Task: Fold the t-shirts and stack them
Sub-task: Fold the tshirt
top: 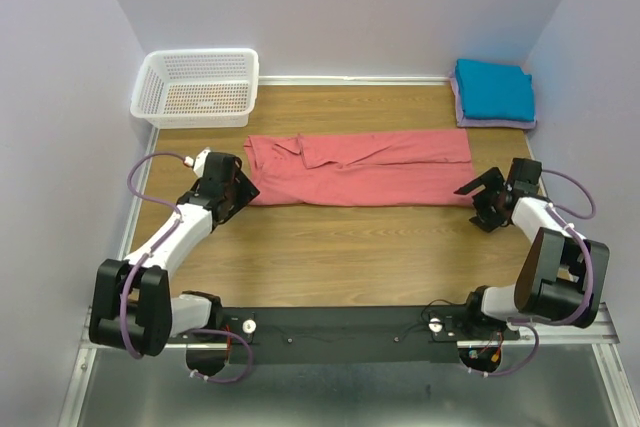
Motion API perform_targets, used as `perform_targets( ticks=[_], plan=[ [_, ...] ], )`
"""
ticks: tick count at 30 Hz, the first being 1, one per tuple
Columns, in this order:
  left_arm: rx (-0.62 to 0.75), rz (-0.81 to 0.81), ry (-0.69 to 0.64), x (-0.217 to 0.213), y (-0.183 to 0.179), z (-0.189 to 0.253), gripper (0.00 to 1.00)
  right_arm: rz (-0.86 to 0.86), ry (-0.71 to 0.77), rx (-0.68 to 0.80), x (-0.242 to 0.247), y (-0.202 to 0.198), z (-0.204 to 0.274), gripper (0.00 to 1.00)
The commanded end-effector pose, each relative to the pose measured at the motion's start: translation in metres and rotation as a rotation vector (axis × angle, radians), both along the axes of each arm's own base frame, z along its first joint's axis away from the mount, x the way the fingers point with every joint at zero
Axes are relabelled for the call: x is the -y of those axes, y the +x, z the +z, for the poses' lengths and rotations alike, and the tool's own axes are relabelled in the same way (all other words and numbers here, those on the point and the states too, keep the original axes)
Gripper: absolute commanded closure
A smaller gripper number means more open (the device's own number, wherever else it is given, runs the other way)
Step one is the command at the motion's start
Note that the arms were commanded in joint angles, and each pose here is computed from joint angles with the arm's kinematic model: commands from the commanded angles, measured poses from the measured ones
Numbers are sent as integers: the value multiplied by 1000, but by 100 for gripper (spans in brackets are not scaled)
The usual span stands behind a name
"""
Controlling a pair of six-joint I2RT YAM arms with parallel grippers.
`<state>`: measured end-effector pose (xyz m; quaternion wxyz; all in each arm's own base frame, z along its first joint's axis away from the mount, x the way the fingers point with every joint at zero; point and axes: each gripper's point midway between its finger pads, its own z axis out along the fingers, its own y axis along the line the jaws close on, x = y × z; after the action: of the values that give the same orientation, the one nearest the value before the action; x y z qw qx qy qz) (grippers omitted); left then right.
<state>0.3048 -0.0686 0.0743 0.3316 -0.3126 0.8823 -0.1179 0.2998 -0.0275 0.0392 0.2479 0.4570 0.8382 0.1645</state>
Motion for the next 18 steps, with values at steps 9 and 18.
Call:
perform_targets(
  ticks=[9,18],
  plan=[
    [-19,78,-38,1,21,-28,36,-108,22,39,11,6,-15,13],
    [-68,120,-8,-7,17,-52,49,-140,-8,2,19,-2,-29,23]
  ],
)
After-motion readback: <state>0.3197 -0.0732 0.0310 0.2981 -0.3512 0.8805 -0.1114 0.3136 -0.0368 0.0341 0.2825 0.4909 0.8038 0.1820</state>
